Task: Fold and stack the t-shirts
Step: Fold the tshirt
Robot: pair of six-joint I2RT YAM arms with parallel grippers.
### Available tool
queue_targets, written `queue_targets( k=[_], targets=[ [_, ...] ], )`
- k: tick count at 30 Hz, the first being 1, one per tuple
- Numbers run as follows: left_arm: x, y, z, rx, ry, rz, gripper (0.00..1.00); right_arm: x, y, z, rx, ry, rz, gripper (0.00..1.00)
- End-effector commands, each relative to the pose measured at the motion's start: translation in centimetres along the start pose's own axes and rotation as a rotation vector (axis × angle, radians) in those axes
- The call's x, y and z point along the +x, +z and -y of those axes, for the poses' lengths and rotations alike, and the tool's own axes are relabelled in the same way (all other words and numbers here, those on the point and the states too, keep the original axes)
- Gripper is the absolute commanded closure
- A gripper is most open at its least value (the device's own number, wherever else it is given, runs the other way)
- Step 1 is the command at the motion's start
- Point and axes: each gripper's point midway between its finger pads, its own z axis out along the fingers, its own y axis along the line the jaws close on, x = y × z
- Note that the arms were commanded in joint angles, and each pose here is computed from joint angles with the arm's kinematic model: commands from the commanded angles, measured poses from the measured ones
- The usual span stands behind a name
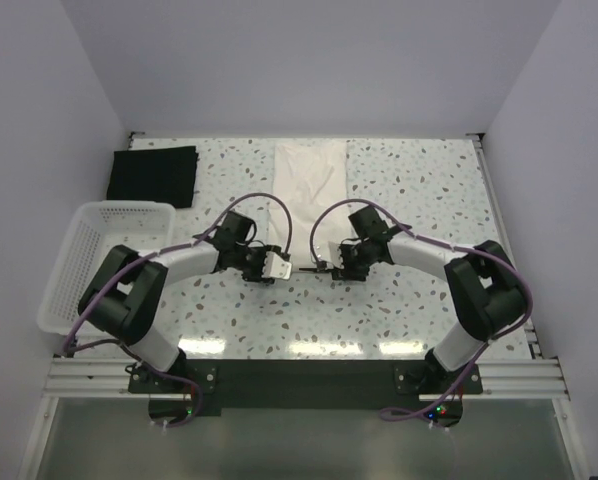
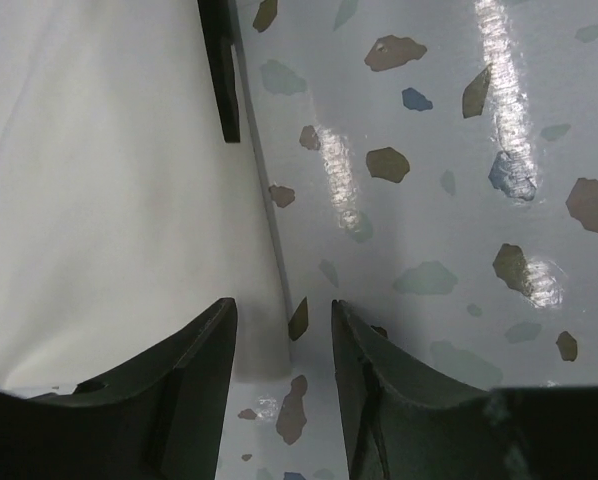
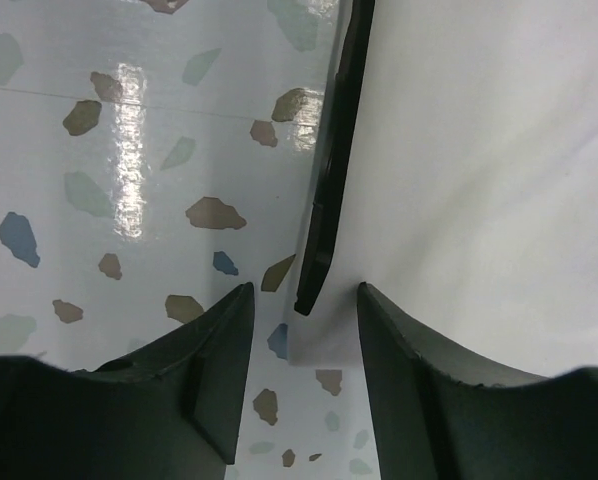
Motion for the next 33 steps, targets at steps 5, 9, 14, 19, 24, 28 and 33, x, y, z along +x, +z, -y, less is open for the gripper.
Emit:
queue_targets(
  k=[5,9,14,19,24,28,33],
  targets=[
    [1.2,0.6,-0.1,0.076,0.075,-0.065,0.66,1.5,0.4,0.8,0.029,-0.031,-0.073,0.75],
    [1.3,0.8,0.2,0.11,0.069,-0.066,0.83,1.8,0.3,1.0,0.043,-0.023,-0.093,1.0],
    [-1.7,-0.6,-2.6,0.059,0.015,0.026,1.0,-0.5,-1.4,3.3,0.111,0.064,-0.05,1.0],
    [-5.2,-4.2,-8.4,-0.054,-0.063,0.13,1.0,-4.1,-5.3,6.4,0.181,0.106,0.059,1.0],
    [-6.9,-6.2,-11.2,-0.11,-0.057,0.141,1.0,-5.4,-8.7,9.3,0.234,0.12,0.096,1.0],
    [-7.3,-7.0,-11.9,-0.14,-0.067,0.129,1.0,-5.6,-10.2,9.5,0.218,0.111,0.098,1.0],
    [-8.7,-8.0,-9.4,-0.112,-0.077,0.132,1.0,-6.0,-11.1,6.5,0.169,0.121,0.125,1.0]
  ],
)
